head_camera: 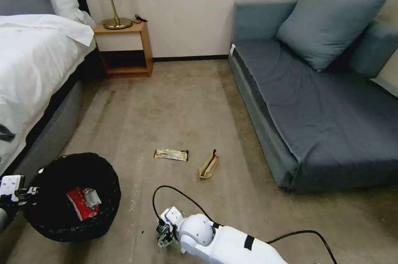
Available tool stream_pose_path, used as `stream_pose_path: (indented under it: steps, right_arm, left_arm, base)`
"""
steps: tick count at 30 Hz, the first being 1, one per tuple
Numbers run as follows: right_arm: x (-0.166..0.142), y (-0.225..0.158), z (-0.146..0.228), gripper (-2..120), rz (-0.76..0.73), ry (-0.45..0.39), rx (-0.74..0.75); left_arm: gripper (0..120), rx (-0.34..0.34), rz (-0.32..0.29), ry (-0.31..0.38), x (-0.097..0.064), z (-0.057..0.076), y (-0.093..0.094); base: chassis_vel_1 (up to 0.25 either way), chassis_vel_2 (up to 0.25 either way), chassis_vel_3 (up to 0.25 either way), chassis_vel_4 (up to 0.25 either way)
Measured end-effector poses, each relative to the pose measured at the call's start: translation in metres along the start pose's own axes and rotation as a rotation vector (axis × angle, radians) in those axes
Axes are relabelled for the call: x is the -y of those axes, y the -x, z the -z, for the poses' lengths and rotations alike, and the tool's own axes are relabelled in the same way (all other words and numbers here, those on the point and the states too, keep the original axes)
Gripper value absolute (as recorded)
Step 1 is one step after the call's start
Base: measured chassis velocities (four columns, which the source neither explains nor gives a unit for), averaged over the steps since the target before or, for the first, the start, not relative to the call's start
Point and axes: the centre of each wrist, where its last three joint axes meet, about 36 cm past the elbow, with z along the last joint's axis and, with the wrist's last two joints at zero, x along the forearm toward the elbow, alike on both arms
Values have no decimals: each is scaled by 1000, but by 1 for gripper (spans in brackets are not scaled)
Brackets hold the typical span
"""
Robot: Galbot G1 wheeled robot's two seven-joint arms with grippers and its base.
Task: Pick up the trash bin, then pick up the garbage on the floor and place it into the trash bin.
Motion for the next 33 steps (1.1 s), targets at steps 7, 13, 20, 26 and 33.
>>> stream_pose_path:
  steps: [7,13,20,26,33]
  right_arm:
    - [-19,11,2,89,34,-27,-17]
    - [-24,14,-4,66,32,-48,-30]
    - [-22,12,-4,39,31,-53,-25]
    - [-13,7,-3,26,23,-41,-11]
    - [30,-28,0,21,-26,86,79]
  left_arm:
    - [3,5,0,0,-1,2,0]
    - [3,7,4,1,-3,3,-2]
    - [3,11,0,2,-2,4,-1]
    - [3,9,0,-7,-1,2,-2]
    - [3,5,-2,-32,2,-6,-1]
  base:
    - [0,0,0,0]
    - [0,0,0,0]
    - [0,0,0,0]
    - [0,0,0,0]
    - [0,0,0,0]
